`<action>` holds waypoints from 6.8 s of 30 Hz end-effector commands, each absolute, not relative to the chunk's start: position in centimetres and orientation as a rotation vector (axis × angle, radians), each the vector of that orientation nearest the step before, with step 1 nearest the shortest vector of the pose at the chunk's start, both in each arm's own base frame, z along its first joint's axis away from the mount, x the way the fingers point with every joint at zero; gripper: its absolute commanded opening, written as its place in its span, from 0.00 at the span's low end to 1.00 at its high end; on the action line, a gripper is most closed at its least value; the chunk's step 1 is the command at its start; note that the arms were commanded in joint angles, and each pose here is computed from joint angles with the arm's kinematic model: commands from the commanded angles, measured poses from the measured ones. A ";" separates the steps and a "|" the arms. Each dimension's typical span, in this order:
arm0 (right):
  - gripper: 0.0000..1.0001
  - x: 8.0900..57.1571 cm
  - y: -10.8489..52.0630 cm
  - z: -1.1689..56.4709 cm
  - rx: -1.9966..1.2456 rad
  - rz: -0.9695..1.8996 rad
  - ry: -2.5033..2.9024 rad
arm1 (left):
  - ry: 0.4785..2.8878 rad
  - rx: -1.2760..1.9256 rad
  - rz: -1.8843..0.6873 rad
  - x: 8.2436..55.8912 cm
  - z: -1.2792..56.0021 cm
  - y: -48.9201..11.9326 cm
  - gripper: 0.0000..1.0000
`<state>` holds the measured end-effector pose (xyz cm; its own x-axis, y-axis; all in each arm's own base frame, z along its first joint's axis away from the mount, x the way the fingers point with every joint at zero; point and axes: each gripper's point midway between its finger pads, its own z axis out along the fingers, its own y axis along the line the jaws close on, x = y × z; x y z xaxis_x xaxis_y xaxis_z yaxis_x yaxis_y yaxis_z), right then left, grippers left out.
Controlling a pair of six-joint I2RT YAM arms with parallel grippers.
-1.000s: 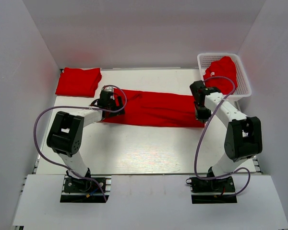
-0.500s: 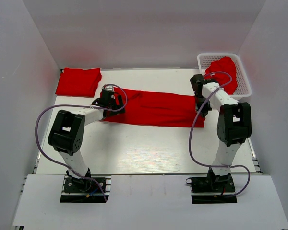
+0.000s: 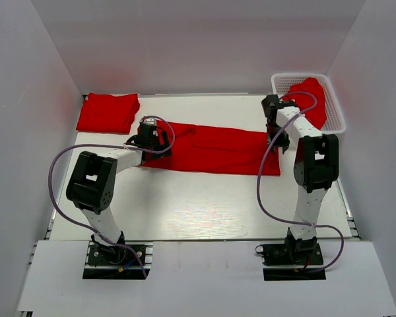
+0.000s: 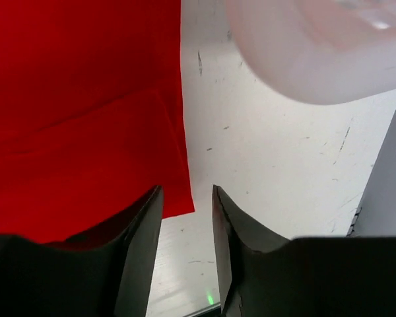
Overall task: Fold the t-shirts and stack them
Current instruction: Fold the other side of the tshirt into a rectangle, then rotate the tshirt 90 degrees
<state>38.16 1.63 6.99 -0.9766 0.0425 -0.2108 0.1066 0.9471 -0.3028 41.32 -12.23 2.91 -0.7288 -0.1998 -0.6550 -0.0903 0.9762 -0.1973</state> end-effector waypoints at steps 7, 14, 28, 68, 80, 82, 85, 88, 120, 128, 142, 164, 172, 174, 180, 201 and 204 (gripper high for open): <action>0.54 38.0 2.0 9.0 0.085 -0.413 2.862 | 2.410 -0.221 -0.155 40.8 2.5 -11.2 1.00; 0.90 38.5 5.7 9.3 -0.032 -0.146 2.811 | 2.376 -0.217 -0.181 41.4 4.2 -11.5 1.00; 0.90 45.7 13.8 8.5 -0.091 0.343 2.593 | 2.293 -0.215 -0.255 45.9 8.3 -13.4 1.00; 0.90 16.7 34.4 7.5 -1.249 1.086 2.426 | 2.132 0.125 -0.957 62.2 0.8 -34.0 1.00; 0.90 29.6 29.5 15.0 -0.664 0.371 2.335 | 1.887 0.056 -0.771 64.9 18.3 -29.2 1.00; 0.90 32.3 27.3 15.6 -0.546 0.249 2.340 | 1.822 0.076 -0.671 64.1 23.5 -27.0 1.00; 0.90 35.8 25.9 17.4 -0.445 0.202 2.315 | 1.836 0.044 -0.485 62.6 25.3 -23.0 1.00; 0.90 39.8 24.7 18.6 -0.351 0.157 2.299 | 1.916 -0.016 -0.359 60.1 25.5 -19.7 1.00; 0.90 59.6 26.9 6.9 -0.465 -0.102 2.105 | 2.415 -0.120 -0.420 35.1 8.9 -14.9 1.00; 0.90 60.3 23.6 6.8 -0.398 -0.214 2.122 | 2.401 -0.128 -0.403 35.6 9.3 -14.7 1.00; 0.90 61.9 17.9 8.9 -0.266 -0.294 2.122 | 2.407 -0.137 -0.369 35.7 9.5 -14.0 1.00; 0.90 54.5 20.9 5.8 -0.384 0.041 2.358 | 2.429 -0.106 -0.387 34.7 10.4 -14.4 1.00; 0.90 52.7 19.4 3.4 -0.354 -0.002 2.423 | 2.435 -0.101 -0.398 34.7 10.1 -14.6 1.00; 0.90 52.9 19.9 3.3 -0.363 0.015 2.420 | 2.457 -0.103 -0.390 34.7 9.3 -14.6 1.00; 0.90 55.6 20.2 4.9 -0.284 0.010 2.351 | 2.457 -0.090 -0.385 35.3 9.5 -14.8 1.00; 0.90 62.8 17.5 5.7 -0.143 -0.162 2.112 | 2.434 -0.040 -0.419 37.8 9.5 -16.1 1.00; 0.90 64.3 16.8 8.1 -0.067 -0.169 2.040 | 2.435 -0.029 -0.414 38.1 9.4 -16.2 1.00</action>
<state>61.40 18.30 5.00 -0.5724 -0.1887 -0.7979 -0.0939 0.9818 -0.1649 36.54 -15.16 7.28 -0.8193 -0.1334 -0.5576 0.0337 0.9597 -0.2791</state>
